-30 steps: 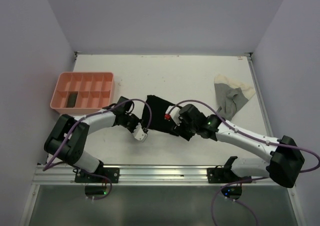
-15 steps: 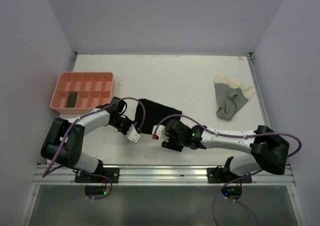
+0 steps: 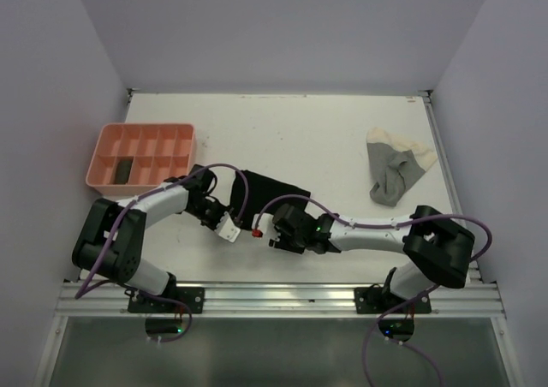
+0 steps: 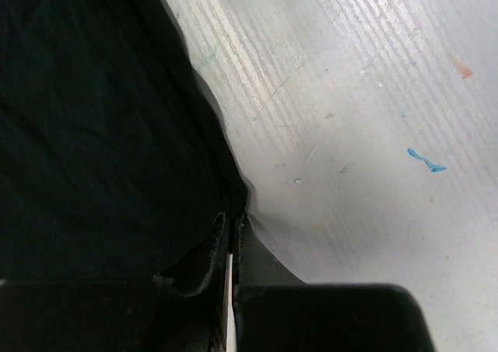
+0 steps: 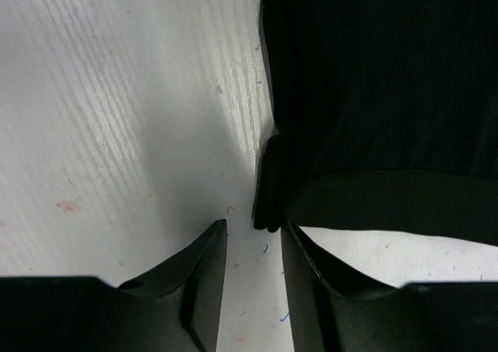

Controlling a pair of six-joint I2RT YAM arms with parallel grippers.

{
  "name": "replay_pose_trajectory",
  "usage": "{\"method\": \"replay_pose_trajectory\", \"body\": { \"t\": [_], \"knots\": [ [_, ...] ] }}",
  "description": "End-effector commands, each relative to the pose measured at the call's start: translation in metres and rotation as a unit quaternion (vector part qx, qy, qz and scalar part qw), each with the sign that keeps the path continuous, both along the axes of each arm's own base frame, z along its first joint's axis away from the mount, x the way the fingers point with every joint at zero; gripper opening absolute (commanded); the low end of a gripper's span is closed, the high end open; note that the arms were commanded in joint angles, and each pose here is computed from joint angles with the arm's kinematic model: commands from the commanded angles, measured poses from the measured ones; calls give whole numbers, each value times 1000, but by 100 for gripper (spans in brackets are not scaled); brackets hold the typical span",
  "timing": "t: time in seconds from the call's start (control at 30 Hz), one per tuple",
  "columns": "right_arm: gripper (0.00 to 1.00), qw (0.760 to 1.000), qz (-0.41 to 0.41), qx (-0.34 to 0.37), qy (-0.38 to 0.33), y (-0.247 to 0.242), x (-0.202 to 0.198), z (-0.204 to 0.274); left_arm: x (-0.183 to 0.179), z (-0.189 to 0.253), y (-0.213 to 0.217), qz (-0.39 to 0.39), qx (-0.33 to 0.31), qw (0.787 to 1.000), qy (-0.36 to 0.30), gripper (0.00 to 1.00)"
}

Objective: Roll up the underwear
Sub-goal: Fold the underwear

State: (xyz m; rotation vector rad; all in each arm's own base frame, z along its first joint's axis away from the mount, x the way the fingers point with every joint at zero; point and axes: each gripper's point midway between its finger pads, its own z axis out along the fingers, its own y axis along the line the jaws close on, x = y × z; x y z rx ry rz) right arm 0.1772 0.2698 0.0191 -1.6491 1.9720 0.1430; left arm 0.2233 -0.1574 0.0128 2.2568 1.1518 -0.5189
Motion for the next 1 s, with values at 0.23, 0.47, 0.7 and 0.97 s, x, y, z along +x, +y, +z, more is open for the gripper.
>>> {"method": "replay_pose_trajectory", "body": {
  "t": [0.23,0.47,0.7,0.97],
  "knots": [
    [5,1000,-5,-21,-16,13,16,-5,-18,2,7,-4,2,999,34,0],
    [1,999,-36,-17,-26,-6,13,7,-17,3,9,-5,5,999,31,0],
    [54,998,-52,28,-25,0,13,31,-14,5,6,-5,0,1000,31,0],
    [50,1000,-28,9,-6,18,15,5,-12,7,6,-5,2,1000,28,0]
  ]
}}
